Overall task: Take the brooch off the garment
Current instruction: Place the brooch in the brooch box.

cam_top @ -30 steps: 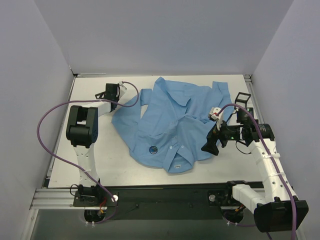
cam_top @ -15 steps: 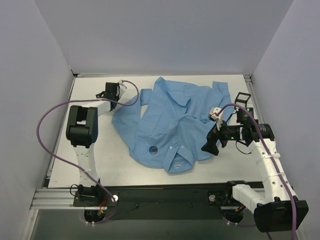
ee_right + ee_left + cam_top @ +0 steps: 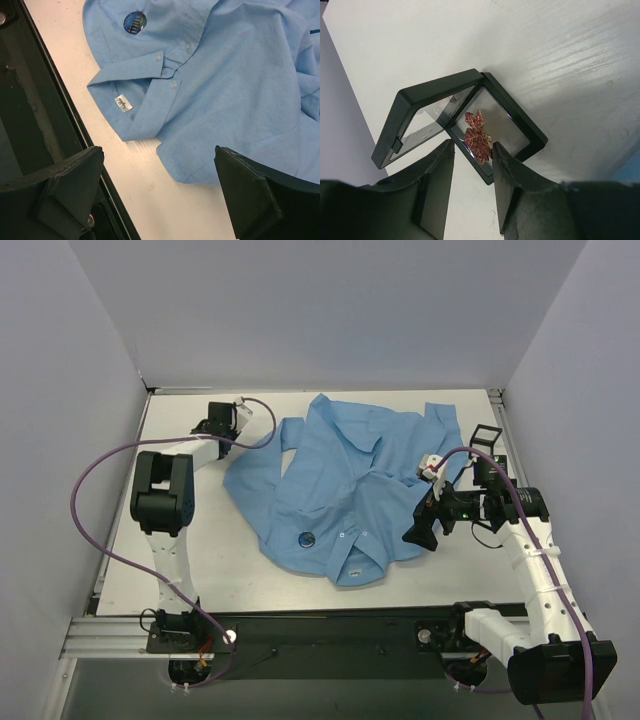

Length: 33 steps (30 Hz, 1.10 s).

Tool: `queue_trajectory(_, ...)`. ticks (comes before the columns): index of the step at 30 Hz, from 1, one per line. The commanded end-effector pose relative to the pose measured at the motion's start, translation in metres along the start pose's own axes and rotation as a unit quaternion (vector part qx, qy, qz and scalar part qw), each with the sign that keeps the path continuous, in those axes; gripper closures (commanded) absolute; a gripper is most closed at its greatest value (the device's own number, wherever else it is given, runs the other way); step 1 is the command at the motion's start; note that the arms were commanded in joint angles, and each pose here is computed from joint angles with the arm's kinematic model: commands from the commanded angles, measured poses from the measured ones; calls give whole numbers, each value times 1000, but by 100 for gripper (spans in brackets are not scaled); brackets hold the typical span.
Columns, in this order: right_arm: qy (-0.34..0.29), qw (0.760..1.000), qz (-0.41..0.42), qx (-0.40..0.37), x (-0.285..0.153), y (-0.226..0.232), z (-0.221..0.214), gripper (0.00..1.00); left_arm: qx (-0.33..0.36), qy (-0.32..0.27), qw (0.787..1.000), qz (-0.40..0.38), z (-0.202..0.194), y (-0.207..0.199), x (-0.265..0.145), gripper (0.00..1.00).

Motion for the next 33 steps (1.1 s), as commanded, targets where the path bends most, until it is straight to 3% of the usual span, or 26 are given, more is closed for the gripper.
queue_trajectory(1, -4, 1000, 17, 10, 2, 2, -2, 0, -33, -45, 998, 21, 15, 31, -26, 53)
queue_trajectory(17, -6, 1000, 16, 10, 1, 3, -1, 0, -25, -81, 996, -10, 17, 25, -59, 53)
queue_trajectory(20, -5, 1000, 16, 10, 1, 3, -1, 0, -8, -122, 992, -40, 21, 20, -77, 53)
queue_trajectory(23, -6, 1000, 16, 10, 1, 2, -1, 0, 27, -188, 977, -95, 25, 11, -113, 53)
queue_trajectory(24, -6, 1000, 16, 10, 1, 2, -1, 0, 58, -213, 964, -151, 23, -7, -122, 53)
queue_trajectory(26, -6, 1000, 16, 8, 1, 2, -1, 0, 101, -264, 940, -190, 30, -22, -154, 53)
queue_trajectory(33, -8, 1000, 14, 7, 0, 3, -1, 0, 255, -326, 868, -273, 31, -121, -222, 57)
Point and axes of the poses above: each gripper's point midway between its finger pads, its own x axis out along the fingers, its own y axis along the line the jaws close on, z = x × y, the point moved 9 cm from there along -x, back along the fingers, and after that the axes turned 13 degrees about x, right-handed, at the moved point
